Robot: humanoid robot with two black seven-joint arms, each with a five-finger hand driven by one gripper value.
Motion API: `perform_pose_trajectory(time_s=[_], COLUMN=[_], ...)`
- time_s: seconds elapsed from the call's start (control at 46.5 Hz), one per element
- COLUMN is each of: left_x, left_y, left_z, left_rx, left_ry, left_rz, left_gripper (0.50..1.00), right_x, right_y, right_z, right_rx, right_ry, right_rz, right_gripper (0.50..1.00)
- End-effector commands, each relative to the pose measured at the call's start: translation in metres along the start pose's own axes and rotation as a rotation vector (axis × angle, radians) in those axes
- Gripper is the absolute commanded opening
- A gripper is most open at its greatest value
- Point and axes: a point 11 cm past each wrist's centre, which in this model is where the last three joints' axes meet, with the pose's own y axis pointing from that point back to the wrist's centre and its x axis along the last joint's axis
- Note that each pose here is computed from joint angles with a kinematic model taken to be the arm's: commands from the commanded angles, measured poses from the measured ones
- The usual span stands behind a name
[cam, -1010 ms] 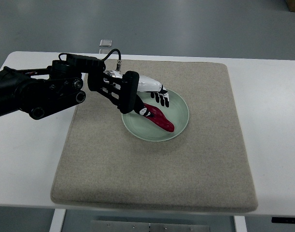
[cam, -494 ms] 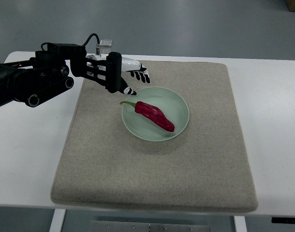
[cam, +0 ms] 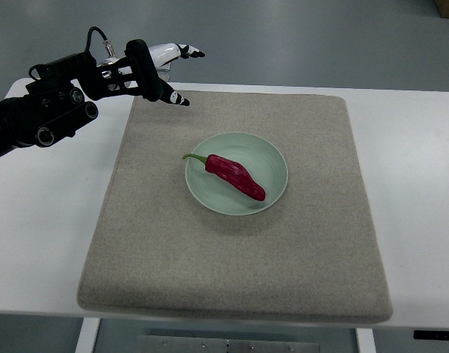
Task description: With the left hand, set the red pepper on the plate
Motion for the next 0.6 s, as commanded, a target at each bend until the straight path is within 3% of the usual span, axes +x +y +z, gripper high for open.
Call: perform_pose_trajectory(time_s=[0.0,0.258,0.408,0.58], left_x=[0.009,0.016,-0.001,0.015], left_y=[0.001,0.006,0.005,0.008], left_z=[-0.002,-0.030,-0.051,-0.061], left_rx=[0.014,0.112,0.180,0.189], left_ry=[0.107,0.590,0.827,1.036], left_rz=[0.087,0.256,0.343,0.450], left_gripper=[0.947,0.947,0.949,0.949], right_x=[0.000,0.000,0.000,0.000], right_y=[0.000,0.000,0.000,0.000], right_z=[0.000,0.000,0.000,0.000], right_rx=[0.000,0.000,0.000,0.000], right_ry=[0.000,0.000,0.000,0.000], right_rz=[0.000,0.000,0.000,0.000], right_gripper=[0.928,0.928,0.928,0.928])
